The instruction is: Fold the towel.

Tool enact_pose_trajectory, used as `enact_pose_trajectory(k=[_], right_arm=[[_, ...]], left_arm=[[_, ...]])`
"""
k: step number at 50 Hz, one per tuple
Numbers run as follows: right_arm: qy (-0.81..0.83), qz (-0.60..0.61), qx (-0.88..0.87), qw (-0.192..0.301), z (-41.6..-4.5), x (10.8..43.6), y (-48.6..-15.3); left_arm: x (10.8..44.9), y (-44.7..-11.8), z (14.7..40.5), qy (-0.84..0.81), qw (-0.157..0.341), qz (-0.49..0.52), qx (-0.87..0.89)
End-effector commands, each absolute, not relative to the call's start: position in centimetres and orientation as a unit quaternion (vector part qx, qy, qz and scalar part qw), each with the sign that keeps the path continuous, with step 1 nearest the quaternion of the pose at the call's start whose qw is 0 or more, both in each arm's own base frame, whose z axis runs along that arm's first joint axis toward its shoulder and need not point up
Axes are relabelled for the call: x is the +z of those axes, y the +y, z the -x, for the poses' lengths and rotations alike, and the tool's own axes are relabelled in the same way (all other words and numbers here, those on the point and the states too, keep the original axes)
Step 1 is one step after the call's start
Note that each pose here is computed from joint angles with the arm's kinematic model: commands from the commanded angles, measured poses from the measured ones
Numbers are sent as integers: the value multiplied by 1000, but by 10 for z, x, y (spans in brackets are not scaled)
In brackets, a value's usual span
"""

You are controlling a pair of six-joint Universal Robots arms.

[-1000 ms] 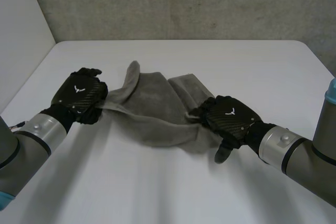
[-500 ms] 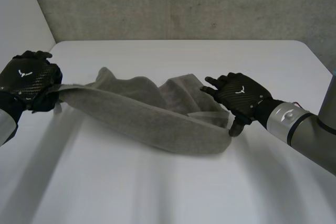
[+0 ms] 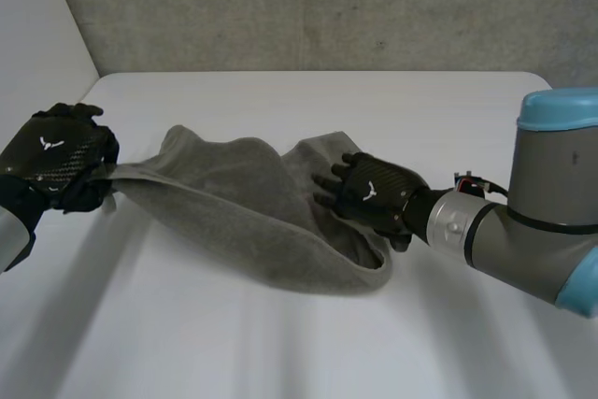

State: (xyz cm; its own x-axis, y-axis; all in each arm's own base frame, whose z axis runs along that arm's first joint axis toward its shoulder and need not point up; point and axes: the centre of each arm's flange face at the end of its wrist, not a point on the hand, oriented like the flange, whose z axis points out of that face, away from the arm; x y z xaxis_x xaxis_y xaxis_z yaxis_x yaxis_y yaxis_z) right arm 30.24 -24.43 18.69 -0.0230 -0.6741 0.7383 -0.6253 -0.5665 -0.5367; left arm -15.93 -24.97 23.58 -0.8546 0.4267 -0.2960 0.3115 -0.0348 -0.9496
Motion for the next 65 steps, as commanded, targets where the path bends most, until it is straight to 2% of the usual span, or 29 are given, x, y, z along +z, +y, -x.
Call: enact_pose_trajectory(k=[1,12,20,22,26,30,36,41,47,52,57,58,59,60,61,62,63,65], right_arm=[[449,732,-512,15,-306,168,-246],[434,746,-505,10,-310,156,-252],[438,720,-538,-12,-311,176,-267],[492,678,-546,-24,-304,186,-274],[561,634,-531,-33,-287,185,-279],[627,602,-493,-31,-261,175,-265],[662,591,-459,-30,-241,172,-252],[699,573,-428,-19,-221,184,-249],[707,564,-426,-16,-218,192,-252],[696,566,-441,-15,-224,195,-263],[666,562,-489,-13,-245,191,-305],[666,562,-490,-13,-245,191,-305],[650,555,-519,-19,-252,198,-318],[621,543,-565,-31,-263,212,-334],[621,543,-565,-31,-263,212,-334],[583,518,-624,-48,-273,236,-353],[583,517,-625,-48,-273,236,-353],[486,431,-757,-64,-286,308,-380]], left_arm=[[235,-248,159,-696,45,265,665],[233,-249,158,-699,45,264,663],[232,-253,153,-703,38,258,662],[232,-254,152,-704,36,255,662],[231,-255,150,-705,35,254,661],[230,-254,150,-708,34,254,658],[227,-249,149,-726,43,254,637],[226,-246,151,-733,63,263,624],[224,-252,147,-743,80,262,610],[215,-262,150,-753,98,267,593],[195,-295,170,-749,109,315,572],[195,-295,170,-749,109,315,572],[194,-309,178,-741,108,328,576],[194,-309,178,-741,108,328,576],[198,-323,189,-729,103,336,588],[207,-340,202,-708,87,343,611],[207,-340,202,-708,87,343,611],[251,-382,214,-653,24,302,694]])
